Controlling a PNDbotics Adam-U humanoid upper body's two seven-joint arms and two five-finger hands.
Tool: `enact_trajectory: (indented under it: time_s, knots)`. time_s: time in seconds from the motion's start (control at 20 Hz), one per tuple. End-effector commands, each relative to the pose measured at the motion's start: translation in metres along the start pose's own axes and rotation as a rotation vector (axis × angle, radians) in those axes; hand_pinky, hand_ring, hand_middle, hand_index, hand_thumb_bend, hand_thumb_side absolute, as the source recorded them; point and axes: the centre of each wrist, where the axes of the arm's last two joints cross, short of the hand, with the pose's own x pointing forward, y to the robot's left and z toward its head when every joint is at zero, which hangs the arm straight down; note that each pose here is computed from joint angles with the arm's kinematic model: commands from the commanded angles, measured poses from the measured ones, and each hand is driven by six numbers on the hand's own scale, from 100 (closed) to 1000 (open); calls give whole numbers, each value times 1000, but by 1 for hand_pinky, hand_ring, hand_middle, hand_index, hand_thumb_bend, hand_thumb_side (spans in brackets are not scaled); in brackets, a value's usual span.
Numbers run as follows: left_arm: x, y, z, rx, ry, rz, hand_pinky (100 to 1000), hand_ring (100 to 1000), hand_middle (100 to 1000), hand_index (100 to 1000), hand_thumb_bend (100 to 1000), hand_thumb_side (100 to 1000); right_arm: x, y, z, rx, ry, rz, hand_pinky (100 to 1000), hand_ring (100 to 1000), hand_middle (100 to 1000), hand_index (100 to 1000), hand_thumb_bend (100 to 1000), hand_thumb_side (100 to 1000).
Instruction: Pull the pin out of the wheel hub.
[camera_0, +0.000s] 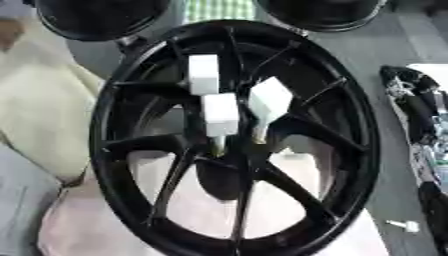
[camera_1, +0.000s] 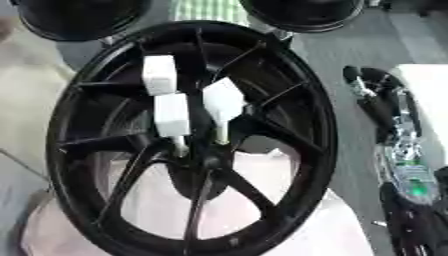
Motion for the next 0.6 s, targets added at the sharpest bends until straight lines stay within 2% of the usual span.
enact_trajectory:
  time_s: [0.05, 0.6]
  knots:
    - [7, 0, -4, -8, -25, -1, 746, 707, 767, 796, 946, 655, 8, -6, -5, -9, -29, 11, 858, 740, 665, 726, 612, 464]
    - [8, -1, -5, -11, -32, -4, 746, 708, 765, 792, 950, 655, 8, -7, -5, -13, -29, 11, 858, 739, 665, 726, 614, 464]
